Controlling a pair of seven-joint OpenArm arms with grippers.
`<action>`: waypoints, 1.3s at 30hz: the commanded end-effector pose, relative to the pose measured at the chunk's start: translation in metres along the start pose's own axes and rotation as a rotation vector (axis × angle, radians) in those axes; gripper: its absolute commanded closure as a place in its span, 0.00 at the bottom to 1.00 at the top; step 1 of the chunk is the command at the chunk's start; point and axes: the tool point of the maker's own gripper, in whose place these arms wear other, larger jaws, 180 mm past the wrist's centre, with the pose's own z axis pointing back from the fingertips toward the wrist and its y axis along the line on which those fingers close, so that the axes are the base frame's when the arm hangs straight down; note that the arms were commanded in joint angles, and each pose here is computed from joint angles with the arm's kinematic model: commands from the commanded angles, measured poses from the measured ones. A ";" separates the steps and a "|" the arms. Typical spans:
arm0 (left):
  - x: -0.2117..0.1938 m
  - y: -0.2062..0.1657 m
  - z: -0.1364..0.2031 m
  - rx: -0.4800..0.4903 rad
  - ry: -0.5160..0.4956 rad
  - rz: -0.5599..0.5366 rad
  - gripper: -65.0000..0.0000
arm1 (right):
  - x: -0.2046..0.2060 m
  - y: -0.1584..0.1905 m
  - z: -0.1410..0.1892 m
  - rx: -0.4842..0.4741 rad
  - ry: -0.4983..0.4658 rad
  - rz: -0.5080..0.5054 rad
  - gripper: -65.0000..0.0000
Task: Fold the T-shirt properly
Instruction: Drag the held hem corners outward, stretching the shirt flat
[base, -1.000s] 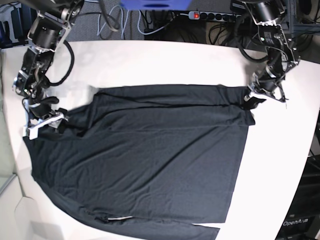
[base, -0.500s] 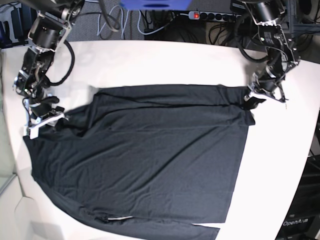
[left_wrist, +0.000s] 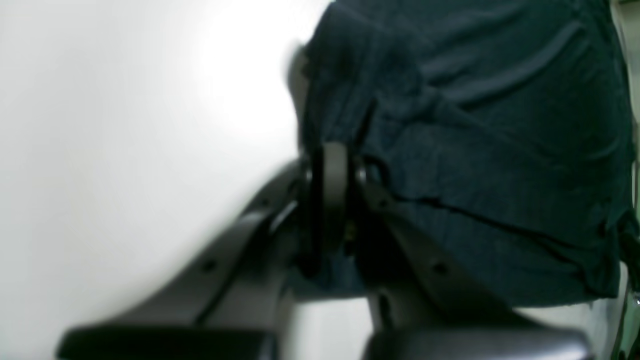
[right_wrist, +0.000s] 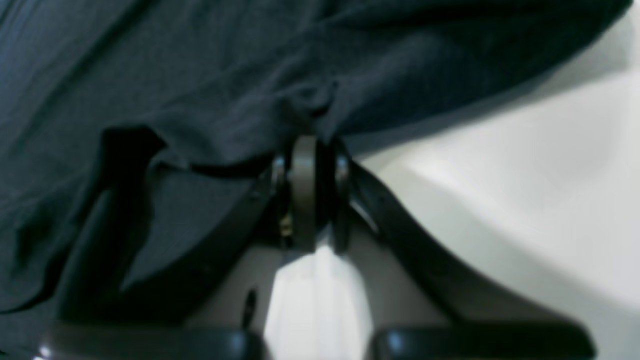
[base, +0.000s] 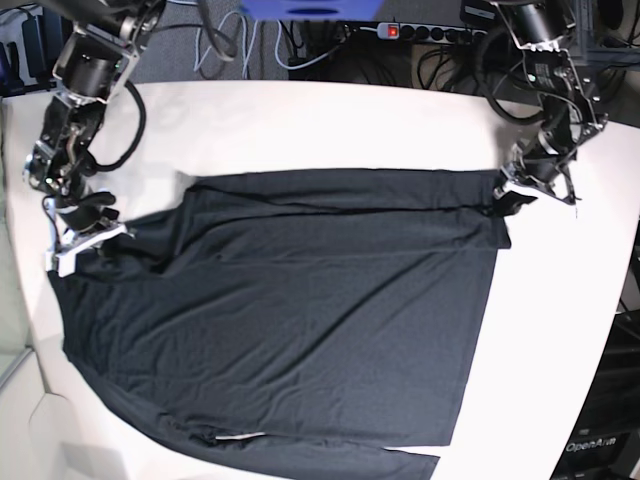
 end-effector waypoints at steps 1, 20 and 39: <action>0.007 0.002 0.003 0.011 0.004 -0.023 1.00 | 0.017 -0.003 0.003 -0.001 -0.044 0.013 0.96; 0.029 -0.007 0.010 -0.004 -0.043 -0.076 1.00 | -0.008 -0.019 0.012 -0.027 0.009 0.031 1.00; 0.051 -0.028 0.005 -0.041 -0.051 -0.103 1.00 | 0.027 -0.004 0.027 -0.017 -0.082 0.123 0.99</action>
